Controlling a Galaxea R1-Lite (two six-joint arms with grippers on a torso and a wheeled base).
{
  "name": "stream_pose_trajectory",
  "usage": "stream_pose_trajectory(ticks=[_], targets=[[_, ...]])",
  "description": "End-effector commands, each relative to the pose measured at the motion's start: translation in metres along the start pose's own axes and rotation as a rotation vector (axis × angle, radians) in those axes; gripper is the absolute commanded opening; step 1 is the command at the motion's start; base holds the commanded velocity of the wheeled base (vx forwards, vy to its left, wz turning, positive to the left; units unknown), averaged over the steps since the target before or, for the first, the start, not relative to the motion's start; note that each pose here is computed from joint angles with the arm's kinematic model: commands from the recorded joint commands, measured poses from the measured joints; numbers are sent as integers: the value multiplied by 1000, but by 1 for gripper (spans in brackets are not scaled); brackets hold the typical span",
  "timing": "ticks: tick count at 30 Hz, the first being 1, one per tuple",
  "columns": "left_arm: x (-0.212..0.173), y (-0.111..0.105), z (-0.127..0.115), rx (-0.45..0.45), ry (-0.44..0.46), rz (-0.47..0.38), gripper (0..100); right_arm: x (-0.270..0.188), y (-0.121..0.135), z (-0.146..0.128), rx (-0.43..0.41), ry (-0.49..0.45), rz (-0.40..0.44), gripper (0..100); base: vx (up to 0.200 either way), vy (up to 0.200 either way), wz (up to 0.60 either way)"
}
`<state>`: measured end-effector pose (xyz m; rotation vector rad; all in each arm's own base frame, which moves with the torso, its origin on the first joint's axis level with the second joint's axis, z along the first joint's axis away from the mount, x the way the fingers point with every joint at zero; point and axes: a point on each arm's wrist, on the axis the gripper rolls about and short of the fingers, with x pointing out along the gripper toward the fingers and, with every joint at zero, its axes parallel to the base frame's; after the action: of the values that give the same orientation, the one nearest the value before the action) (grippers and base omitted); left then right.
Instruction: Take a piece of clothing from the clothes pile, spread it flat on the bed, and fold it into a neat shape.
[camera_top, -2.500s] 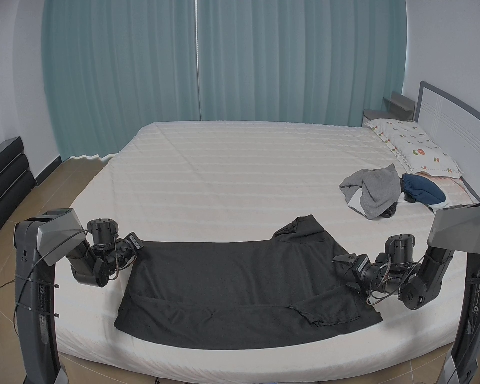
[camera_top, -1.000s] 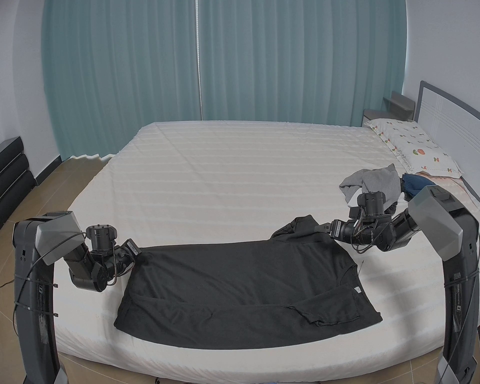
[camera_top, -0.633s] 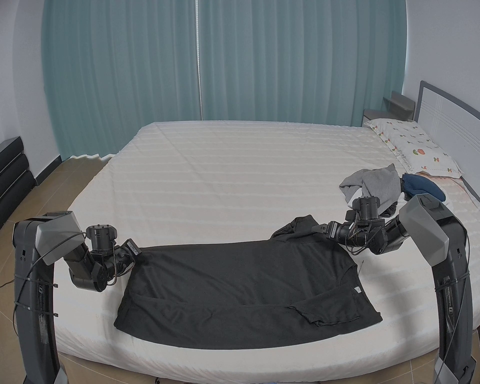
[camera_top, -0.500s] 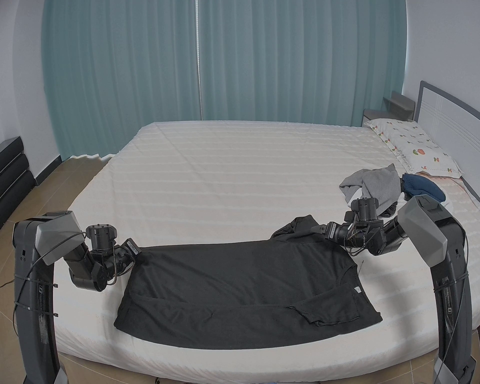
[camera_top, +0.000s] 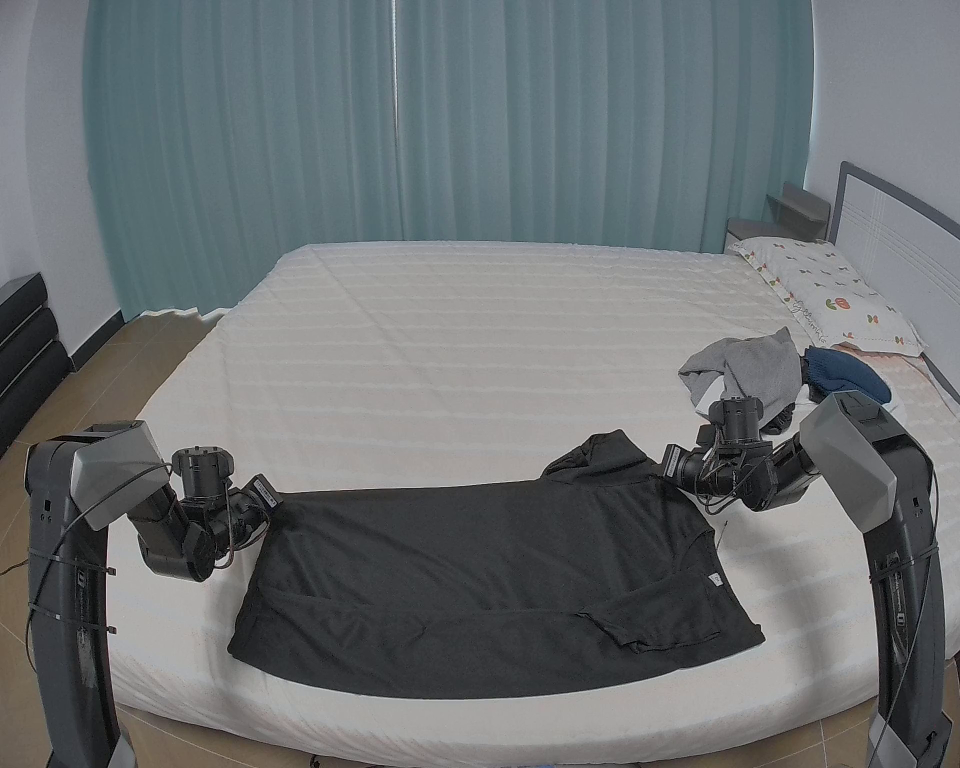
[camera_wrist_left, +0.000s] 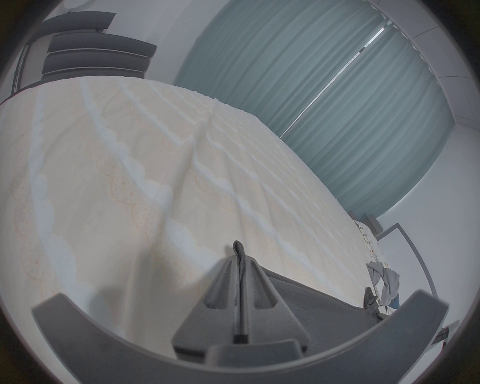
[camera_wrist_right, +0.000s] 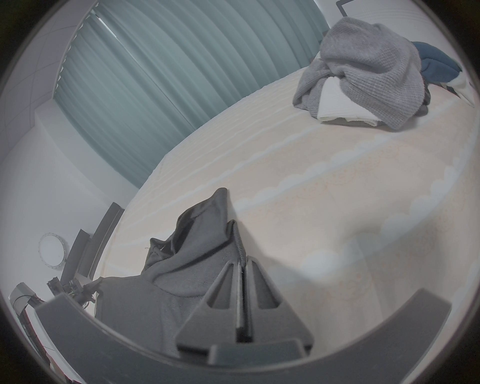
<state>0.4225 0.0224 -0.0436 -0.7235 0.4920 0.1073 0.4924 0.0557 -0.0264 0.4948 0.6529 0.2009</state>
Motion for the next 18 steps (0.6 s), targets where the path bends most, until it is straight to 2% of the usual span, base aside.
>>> stream_pose_trajectory(ticks=[1,6,9,12,15,18], targets=[[-7,-7,8,5,-21,-9,0,-13,5,8,2,-22,10,0,0,0,0],[-14,-14,21,6,-69,-12,0,-33,12,16,36,-86,23,0,0,0,0],[-15,-15,20,12,-74,-6,0,-43,14,21,42,-129,43,0,0,0,0],[-17,-17,22,13,-87,-7,0,-50,11,13,55,-115,27,0,0,0,0],[-20,-20,28,12,-135,-15,0,-59,16,21,53,-151,34,0,0,0,0],[-22,-20,27,17,-144,-16,0,-62,15,16,55,-140,17,0,0,0,0]])
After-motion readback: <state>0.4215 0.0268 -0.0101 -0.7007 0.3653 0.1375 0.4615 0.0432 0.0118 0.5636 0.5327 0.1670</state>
